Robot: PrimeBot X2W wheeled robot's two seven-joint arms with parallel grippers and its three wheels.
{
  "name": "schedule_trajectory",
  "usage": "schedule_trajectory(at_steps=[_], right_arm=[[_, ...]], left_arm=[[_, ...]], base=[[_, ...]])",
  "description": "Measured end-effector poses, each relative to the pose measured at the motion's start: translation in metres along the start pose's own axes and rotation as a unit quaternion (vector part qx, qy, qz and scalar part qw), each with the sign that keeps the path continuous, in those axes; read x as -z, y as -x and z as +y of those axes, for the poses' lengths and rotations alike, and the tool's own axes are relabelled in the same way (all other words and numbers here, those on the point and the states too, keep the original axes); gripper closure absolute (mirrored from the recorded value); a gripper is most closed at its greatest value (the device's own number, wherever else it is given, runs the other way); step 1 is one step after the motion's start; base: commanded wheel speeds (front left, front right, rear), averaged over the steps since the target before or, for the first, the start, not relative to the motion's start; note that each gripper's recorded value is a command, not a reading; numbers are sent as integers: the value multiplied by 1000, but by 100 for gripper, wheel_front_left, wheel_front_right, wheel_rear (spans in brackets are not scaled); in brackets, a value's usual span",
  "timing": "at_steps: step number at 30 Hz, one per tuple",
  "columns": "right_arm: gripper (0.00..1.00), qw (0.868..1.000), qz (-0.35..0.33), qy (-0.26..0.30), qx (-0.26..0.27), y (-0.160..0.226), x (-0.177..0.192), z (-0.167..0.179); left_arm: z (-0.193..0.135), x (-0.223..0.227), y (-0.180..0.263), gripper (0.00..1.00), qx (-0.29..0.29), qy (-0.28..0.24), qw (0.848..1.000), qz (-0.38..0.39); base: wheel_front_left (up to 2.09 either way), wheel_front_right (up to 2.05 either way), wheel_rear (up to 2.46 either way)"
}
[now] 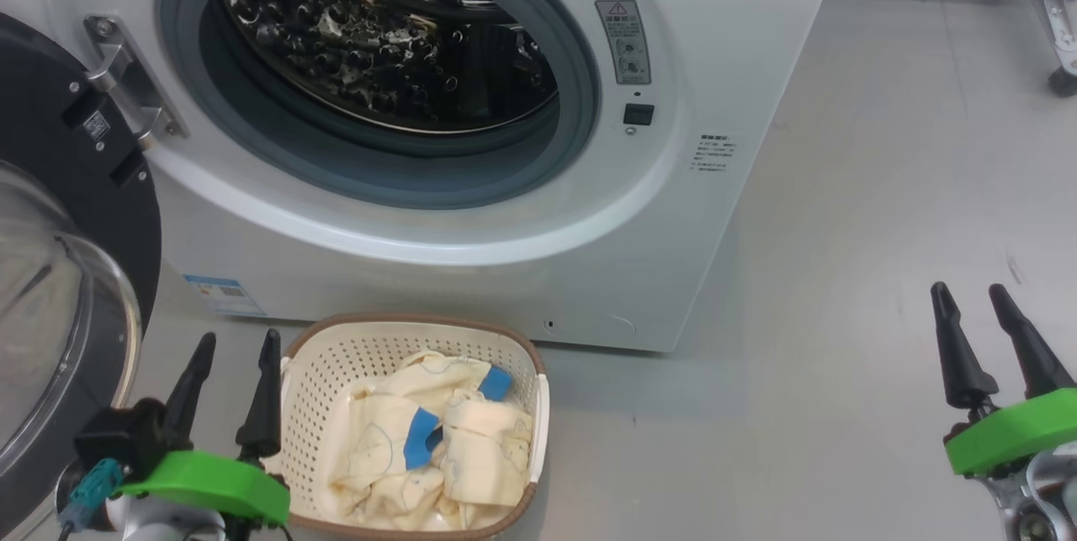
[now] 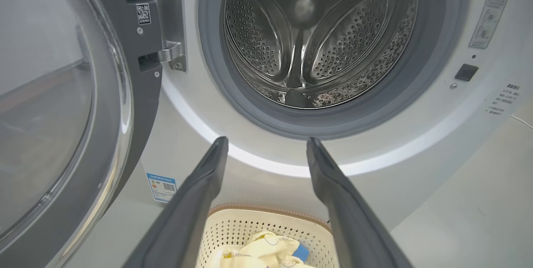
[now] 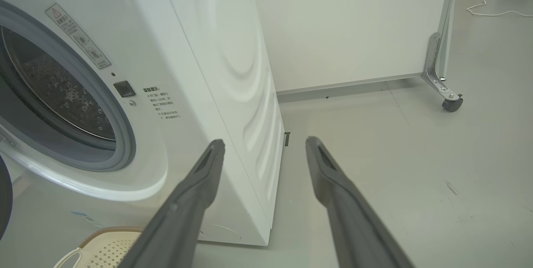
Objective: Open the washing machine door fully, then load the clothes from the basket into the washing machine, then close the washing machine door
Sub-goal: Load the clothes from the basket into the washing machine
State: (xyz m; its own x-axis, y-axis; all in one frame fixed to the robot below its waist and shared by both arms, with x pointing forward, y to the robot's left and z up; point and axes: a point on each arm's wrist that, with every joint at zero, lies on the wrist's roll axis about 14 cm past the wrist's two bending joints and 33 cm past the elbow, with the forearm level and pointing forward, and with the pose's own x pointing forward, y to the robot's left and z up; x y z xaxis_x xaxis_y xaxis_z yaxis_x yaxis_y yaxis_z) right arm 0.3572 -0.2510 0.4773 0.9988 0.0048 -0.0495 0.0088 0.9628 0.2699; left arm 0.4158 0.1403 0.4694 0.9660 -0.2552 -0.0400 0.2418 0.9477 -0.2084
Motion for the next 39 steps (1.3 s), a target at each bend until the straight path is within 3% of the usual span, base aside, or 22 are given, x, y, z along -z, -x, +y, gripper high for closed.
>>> schedule_trajectory(at_steps=[19,39], right_arm=[[0,1000,4,-10,5,-35,10,4],[0,1000,21,-10,21,-80,34,-7]], left_arm=[[-7,108,-14,0,2,32,987,159],[-36,216,-34,0,46,67,944,319]], base=[[0,0,0],[0,0,0]])
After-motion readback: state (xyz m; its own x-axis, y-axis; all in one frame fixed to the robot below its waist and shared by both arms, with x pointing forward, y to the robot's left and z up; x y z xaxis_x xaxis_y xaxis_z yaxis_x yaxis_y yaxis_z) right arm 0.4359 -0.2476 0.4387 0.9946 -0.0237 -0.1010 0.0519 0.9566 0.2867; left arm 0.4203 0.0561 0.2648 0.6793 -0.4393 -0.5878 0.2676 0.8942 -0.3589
